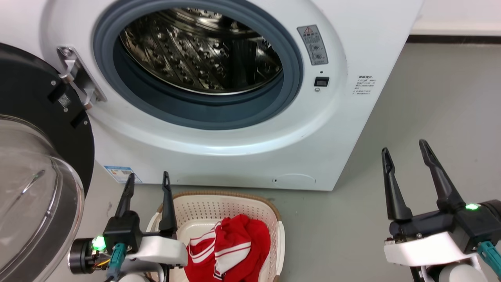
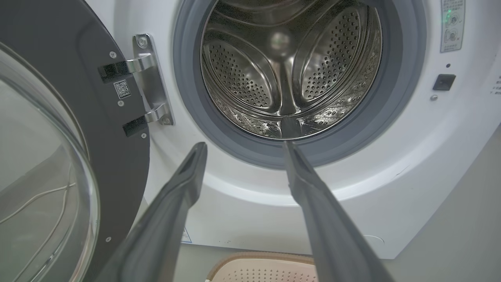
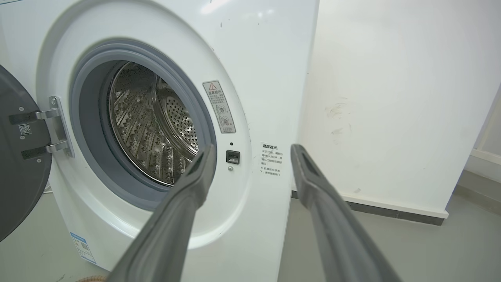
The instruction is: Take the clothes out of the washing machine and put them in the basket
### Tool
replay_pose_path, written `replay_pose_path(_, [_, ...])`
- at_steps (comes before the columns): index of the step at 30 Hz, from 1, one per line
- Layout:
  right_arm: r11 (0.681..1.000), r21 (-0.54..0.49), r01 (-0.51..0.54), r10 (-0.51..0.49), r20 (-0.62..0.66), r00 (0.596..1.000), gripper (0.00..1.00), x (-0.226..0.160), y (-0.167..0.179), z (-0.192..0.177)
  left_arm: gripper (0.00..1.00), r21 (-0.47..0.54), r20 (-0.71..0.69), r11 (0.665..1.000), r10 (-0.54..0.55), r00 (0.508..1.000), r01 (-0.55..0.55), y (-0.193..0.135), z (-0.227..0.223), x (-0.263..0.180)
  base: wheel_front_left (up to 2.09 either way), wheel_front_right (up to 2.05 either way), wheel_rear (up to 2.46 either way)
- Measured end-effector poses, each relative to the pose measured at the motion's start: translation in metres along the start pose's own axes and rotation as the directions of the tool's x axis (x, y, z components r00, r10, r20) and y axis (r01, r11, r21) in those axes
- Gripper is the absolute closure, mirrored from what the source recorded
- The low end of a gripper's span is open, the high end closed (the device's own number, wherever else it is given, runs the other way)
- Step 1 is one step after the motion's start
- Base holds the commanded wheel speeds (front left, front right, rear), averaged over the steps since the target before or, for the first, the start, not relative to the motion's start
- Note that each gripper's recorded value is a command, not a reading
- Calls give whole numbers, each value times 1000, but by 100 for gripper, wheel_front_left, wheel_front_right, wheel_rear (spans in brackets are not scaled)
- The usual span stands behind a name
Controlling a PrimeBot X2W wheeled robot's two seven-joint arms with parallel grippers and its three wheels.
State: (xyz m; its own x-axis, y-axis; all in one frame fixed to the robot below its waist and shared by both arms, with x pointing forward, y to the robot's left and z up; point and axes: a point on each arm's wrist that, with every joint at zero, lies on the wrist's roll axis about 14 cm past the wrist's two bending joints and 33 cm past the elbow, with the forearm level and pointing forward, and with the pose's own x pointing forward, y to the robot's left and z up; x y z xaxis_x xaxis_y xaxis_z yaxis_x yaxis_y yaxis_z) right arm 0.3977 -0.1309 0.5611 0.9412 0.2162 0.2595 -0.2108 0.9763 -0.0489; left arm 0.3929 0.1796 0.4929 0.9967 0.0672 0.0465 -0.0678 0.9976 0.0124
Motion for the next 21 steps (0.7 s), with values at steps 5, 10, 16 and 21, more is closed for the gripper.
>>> replay_pose_path(5, [1000, 5, 10, -10, 11, 1000, 0, -12, -1, 9, 0, 6, 59, 1000, 16, 998, -16, 3, 20, -12, 0, 0, 0])
replay_pose_path(10, [999, 9, 32, -32, 20, 999, 0, -24, -6, 16, 0, 7, 85, 1000, 20, 996, -20, 5, 30, -26, 0, 0, 0])
replay_pose_path(16, [999, 5, 46, -46, 22, 999, 0, -37, -8, 21, 0, 8, 104, 1000, 23, 994, -24, 7, 36, -37, 0, 0, 0])
replay_pose_path(21, [998, 6, 55, -55, 23, 998, 0, -43, -9, 22, 0, 6, 108, 1000, 17, 994, -18, 7, 38, -41, 0, 0, 0])
